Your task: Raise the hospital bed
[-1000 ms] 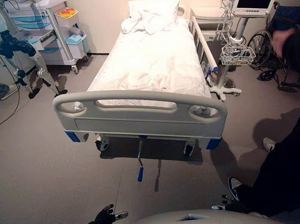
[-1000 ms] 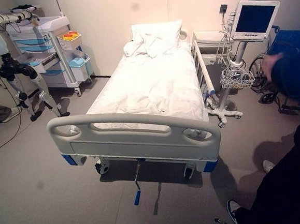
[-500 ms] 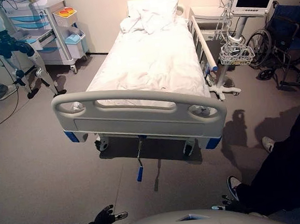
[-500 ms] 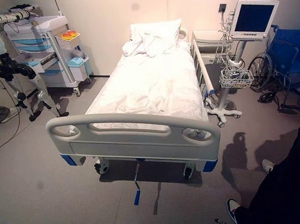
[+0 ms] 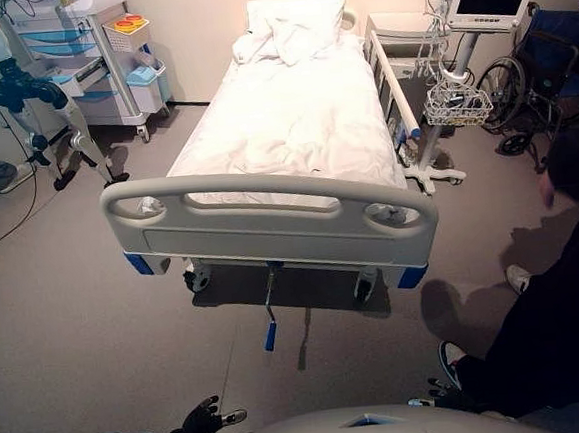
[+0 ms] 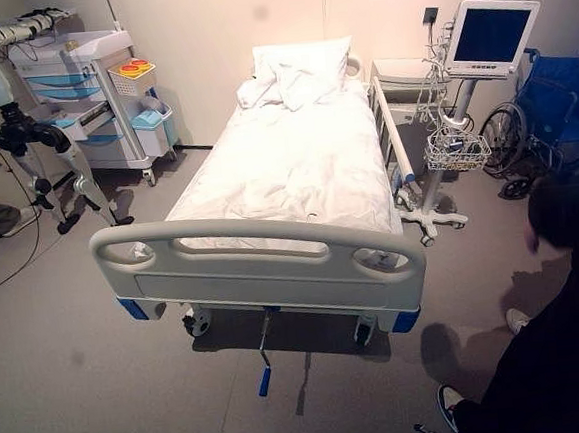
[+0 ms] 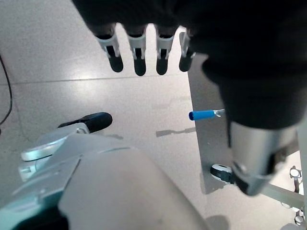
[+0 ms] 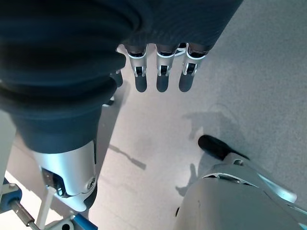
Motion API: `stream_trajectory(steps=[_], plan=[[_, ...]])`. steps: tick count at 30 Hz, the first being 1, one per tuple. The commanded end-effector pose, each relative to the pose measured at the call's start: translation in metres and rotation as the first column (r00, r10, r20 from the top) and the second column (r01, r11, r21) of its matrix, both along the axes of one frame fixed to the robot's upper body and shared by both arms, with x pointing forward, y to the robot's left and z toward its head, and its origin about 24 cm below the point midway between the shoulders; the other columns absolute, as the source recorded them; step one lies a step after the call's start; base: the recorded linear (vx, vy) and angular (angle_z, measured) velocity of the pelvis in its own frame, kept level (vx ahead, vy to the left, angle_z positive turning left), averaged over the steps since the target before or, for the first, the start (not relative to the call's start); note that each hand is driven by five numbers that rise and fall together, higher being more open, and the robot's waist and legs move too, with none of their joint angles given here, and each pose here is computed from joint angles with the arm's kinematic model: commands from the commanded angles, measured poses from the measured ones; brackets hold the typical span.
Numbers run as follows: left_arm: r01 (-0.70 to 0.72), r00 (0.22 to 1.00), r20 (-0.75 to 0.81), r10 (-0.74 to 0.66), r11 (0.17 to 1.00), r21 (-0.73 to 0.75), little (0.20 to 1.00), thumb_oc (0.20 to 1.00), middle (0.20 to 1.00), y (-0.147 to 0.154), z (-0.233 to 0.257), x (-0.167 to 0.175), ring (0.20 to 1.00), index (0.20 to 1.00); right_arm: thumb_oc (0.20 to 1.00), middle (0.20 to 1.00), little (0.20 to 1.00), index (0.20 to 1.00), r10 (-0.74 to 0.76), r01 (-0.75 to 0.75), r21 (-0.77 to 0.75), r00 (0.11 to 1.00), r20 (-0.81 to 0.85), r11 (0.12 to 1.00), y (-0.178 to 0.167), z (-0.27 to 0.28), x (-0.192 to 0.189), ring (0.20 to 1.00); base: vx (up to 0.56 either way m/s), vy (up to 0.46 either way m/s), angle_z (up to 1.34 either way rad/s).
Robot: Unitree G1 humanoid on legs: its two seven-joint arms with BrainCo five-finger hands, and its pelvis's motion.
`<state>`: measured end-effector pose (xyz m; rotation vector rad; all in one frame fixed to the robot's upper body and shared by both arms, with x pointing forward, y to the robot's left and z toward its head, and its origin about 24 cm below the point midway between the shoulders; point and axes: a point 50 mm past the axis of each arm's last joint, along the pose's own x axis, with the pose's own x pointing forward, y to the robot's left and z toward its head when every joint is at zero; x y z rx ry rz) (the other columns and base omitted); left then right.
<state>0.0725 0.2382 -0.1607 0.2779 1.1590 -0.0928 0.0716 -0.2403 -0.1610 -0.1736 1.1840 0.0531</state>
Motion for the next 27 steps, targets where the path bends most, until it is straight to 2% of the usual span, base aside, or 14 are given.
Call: stream_trajectory(steps=[1,27], plan=[[-0.020,0.998,0.055,0.021,1.000,-0.011,1.000,1.000,1.000,-0.004,0.004,0.029,1.000,1.000,1.000,1.000,1.000,1.000,0.002,-0.001,-0.045,1.000,0.018,0.999,-0.013,0.006,0.018,1.000,0.00,0.000,0.00],[-0.040,0.999,0.027,0.041,0.999,-0.028,1.000,1.000,1.000,-0.007,0.001,0.020,1.000,1.000,1.000,1.000,1.000,1.000,-0.007,0.008,-0.052,1.000,0.013,0.999,-0.012,0.005,0.017,1.000,0.00,0.003,-0.02]])
